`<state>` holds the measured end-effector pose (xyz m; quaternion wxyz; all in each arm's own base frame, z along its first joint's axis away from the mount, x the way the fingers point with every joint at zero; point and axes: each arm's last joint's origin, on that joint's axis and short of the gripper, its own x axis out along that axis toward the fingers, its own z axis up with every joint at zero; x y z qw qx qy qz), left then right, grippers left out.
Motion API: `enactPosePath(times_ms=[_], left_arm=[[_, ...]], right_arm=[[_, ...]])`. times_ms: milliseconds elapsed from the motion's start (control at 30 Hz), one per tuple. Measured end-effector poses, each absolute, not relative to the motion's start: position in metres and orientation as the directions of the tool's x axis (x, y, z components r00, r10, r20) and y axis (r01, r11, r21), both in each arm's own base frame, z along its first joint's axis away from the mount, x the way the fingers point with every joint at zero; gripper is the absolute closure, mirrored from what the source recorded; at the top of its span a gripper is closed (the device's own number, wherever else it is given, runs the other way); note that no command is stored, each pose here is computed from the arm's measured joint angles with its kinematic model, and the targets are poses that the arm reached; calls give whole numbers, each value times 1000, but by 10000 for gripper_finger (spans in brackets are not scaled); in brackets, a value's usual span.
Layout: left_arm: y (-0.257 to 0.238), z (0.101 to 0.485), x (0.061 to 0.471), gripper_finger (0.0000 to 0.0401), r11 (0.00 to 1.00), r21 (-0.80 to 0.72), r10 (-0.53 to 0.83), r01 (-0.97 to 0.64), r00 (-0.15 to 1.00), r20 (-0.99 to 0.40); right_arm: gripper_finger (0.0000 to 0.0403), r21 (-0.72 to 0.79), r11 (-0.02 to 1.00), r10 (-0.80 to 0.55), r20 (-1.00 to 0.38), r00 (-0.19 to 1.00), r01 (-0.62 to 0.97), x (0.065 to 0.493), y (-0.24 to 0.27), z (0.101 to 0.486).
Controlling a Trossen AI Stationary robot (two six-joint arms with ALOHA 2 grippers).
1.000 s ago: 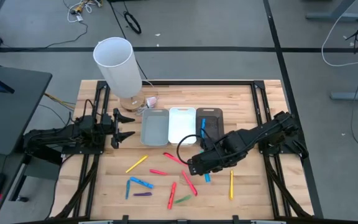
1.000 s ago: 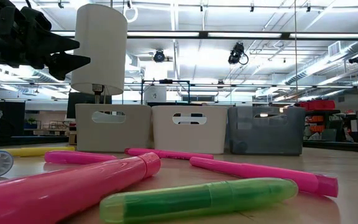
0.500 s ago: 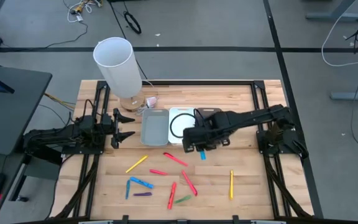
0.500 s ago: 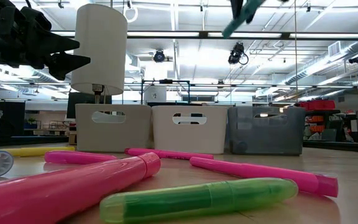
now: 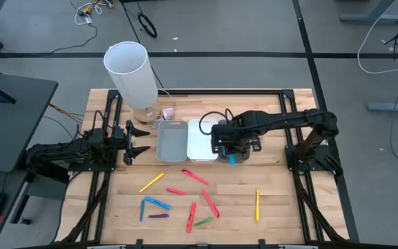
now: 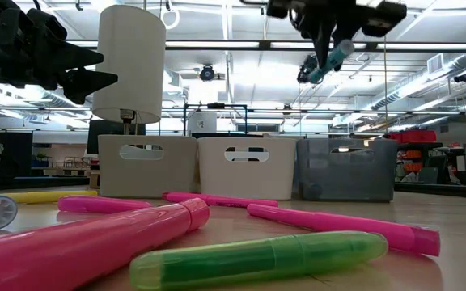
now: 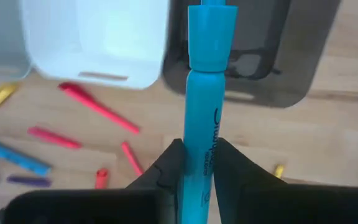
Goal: Pick & Place Markers
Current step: Put the right blue marker pen into the black bin
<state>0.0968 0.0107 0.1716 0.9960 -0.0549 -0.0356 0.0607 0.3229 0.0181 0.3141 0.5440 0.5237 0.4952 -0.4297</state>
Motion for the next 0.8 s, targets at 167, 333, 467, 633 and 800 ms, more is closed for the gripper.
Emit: enactPosePath(times_ms=[167, 333, 467, 633, 800], left_arm=[[11, 171, 97, 98, 987, -114, 125, -117, 990, 64], [11, 172, 97, 98, 987, -114, 125, -117, 990, 65], [11, 172, 97, 98, 987, -114, 125, -117, 990, 64], [11, 172, 97, 98, 987, -114, 125, -117, 990, 64], [11, 172, 97, 98, 987, -114, 125, -117, 990, 64]], right_arm=[[348, 125, 70, 45, -992, 122, 990, 319, -2, 309], [348, 129, 65, 57, -991, 125, 990, 320, -20, 302], [348, 121, 49, 60, -991, 118, 991, 319, -33, 293], [348, 103, 35, 84, -991, 99, 994, 316, -47, 278], [348, 91, 11, 96, -991, 89, 996, 313, -58, 265]])
